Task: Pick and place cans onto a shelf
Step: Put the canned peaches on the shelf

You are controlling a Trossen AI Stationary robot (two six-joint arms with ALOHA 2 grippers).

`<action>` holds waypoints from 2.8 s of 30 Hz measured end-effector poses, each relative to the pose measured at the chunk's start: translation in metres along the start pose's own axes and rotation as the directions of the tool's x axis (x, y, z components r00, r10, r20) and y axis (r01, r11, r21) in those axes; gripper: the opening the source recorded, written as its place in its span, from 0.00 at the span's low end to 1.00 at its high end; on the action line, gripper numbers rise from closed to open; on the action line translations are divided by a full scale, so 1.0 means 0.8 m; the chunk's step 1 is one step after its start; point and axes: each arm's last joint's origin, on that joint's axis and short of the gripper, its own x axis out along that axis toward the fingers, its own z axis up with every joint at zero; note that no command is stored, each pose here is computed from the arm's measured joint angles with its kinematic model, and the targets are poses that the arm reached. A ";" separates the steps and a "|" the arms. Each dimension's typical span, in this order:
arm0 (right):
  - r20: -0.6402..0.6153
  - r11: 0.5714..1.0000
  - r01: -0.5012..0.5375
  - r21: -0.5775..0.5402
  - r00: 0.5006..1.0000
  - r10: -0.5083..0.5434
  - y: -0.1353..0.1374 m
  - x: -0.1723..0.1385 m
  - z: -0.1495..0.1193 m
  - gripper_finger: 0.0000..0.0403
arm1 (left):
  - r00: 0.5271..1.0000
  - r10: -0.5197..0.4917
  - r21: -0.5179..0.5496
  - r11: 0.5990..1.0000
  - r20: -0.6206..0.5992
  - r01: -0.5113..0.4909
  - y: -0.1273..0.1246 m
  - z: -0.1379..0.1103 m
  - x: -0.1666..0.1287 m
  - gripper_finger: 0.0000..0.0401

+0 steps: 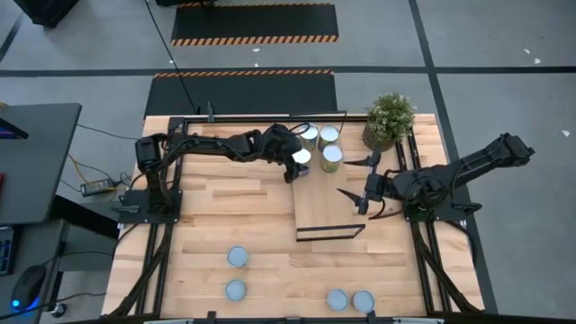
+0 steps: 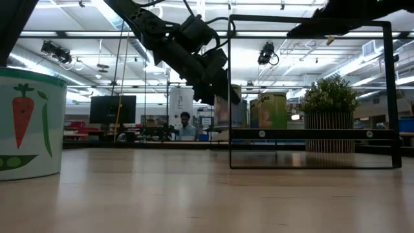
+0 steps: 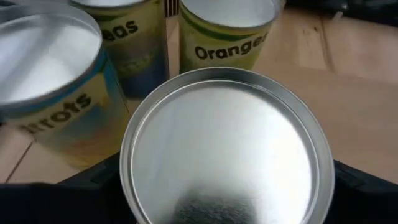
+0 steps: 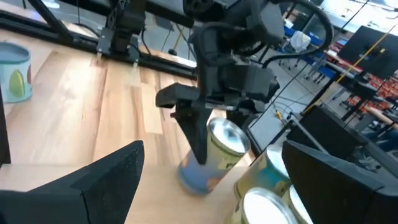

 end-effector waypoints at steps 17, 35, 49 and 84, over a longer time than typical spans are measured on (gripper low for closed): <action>0.028 1.000 0.009 -0.009 1.000 -0.009 0.005 0.002 -0.012 0.97 | 0.999 0.033 0.130 0.991 -0.001 -0.033 -0.022 -0.005 0.009 0.88; 0.027 1.000 0.003 0.010 1.000 -0.004 0.005 0.002 -0.013 0.97 | 0.996 0.053 0.251 0.965 0.078 -0.072 -0.032 0.004 0.010 0.88; 0.026 1.000 0.002 0.014 1.000 -0.002 0.005 0.002 -0.013 0.97 | 0.967 0.025 0.309 0.945 0.254 -0.106 -0.044 0.030 -0.004 0.88; 0.021 1.000 -0.008 0.027 1.000 0.007 0.006 0.003 -0.013 0.97 | 0.932 0.357 0.321 0.892 -0.064 -0.319 -0.068 -0.039 -0.051 0.75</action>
